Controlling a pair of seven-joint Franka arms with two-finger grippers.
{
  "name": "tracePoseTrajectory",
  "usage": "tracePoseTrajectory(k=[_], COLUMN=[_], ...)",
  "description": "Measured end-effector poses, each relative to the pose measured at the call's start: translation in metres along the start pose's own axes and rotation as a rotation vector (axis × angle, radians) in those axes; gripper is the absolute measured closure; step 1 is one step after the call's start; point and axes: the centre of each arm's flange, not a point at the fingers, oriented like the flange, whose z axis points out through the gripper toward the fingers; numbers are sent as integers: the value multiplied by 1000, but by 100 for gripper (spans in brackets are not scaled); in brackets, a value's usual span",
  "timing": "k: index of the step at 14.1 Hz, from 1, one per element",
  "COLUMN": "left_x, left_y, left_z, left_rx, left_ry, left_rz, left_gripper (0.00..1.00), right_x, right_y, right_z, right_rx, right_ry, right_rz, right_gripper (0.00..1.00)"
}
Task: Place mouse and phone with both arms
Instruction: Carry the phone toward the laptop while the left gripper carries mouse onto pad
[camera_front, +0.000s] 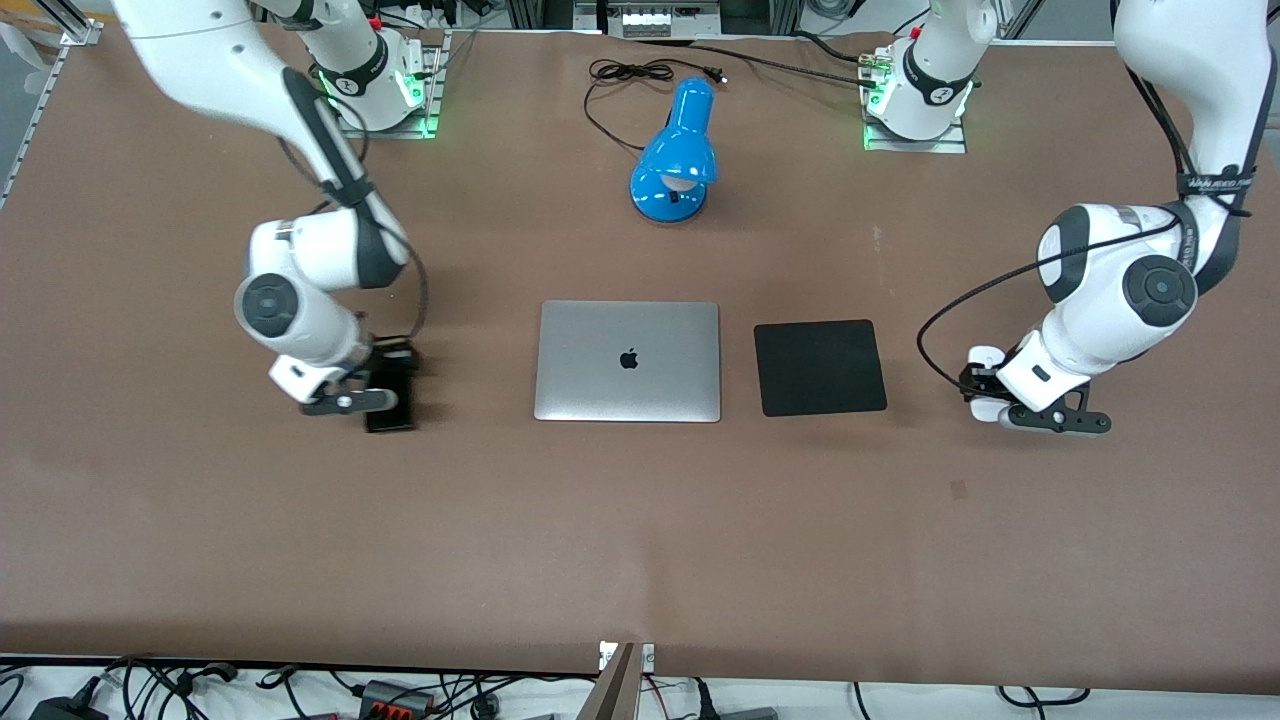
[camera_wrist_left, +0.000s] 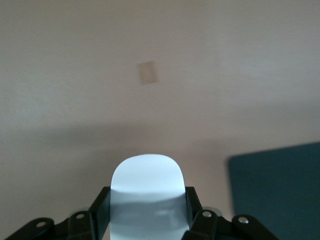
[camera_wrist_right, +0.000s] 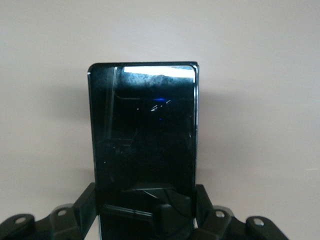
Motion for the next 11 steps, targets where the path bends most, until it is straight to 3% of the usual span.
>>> tracePoseTrajectory(k=[3, 6, 9, 11], left_x=[-3, -18, -37, -47], left_y=[76, 137, 170, 169], left_z=[-8, 23, 68, 98], left_rx=[-29, -29, -14, -42], left_ry=[-33, -86, -41, -7], left_rz=[-42, -61, -56, -66], left_gripper=[37, 37, 37, 37], right_x=[-5, -11, -11, -9], right_y=[-55, -76, -78, -77], right_z=[7, 32, 41, 45], right_rx=[19, 13, 13, 15], right_ry=[-12, -29, -28, -19], right_rz=[2, 13, 20, 22], right_gripper=[20, 20, 20, 20])
